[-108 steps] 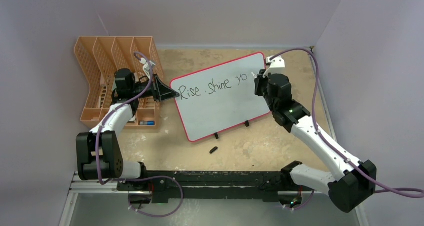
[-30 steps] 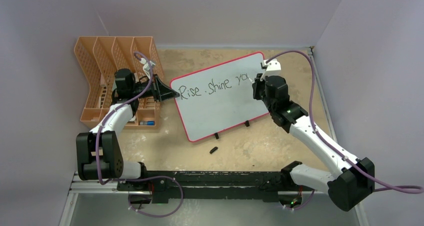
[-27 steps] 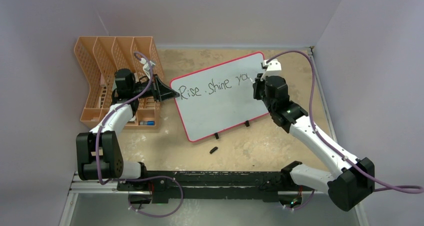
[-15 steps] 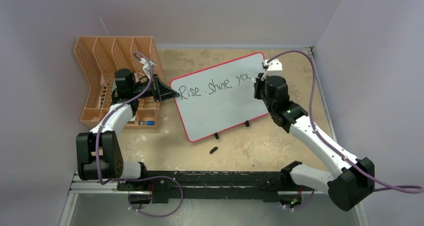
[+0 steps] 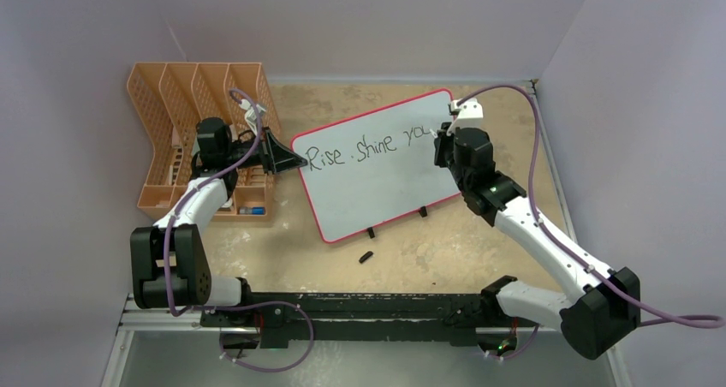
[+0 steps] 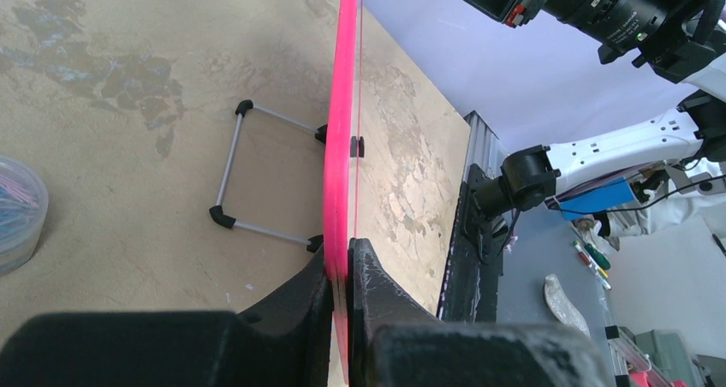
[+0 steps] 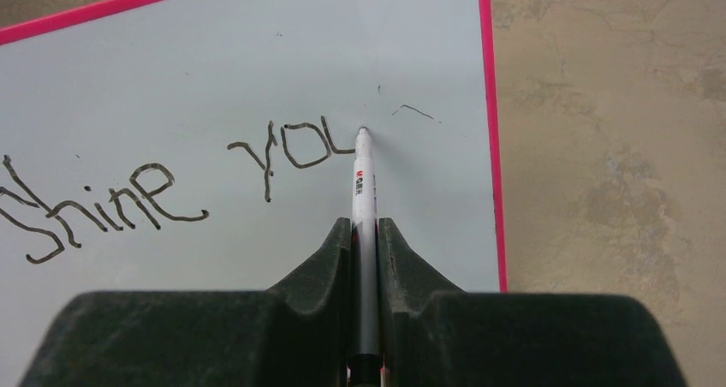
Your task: Write a sentence on the whiteboard
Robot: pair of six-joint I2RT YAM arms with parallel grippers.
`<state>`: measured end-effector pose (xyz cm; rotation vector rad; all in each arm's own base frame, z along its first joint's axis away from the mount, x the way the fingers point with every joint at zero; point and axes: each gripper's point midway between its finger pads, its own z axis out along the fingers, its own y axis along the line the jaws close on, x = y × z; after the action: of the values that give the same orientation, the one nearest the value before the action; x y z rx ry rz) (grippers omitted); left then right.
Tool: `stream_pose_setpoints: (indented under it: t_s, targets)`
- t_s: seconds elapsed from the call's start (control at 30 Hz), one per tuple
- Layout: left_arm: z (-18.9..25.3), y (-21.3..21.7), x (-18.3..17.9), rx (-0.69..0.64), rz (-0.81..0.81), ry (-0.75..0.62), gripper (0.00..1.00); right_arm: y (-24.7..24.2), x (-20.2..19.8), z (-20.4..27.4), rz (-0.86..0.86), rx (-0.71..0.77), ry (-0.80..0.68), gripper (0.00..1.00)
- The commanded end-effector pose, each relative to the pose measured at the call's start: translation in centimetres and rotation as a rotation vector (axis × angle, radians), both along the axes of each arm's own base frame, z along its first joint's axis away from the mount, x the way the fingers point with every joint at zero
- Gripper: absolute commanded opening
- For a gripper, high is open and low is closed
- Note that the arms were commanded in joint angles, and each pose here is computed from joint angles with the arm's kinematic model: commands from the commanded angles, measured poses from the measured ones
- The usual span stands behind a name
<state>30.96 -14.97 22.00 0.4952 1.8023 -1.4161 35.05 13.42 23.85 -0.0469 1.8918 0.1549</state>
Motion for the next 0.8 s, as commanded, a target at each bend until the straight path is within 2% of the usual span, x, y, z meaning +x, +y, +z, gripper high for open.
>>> stream_pose_setpoints:
  t_s: [0.0, 0.77]
  targets:
    - [1.24, 0.25, 0.78, 0.02, 0.015, -0.077, 0.0, 0.22, 1.15, 3.79, -0.009, 0.037, -0.099, 0.0]
    - [1.24, 0.26, 0.77, 0.02, 0.016, -0.076, 0.0, 0.38, 1.52, 4.06, -0.008, 0.033, -0.102, 0.0]
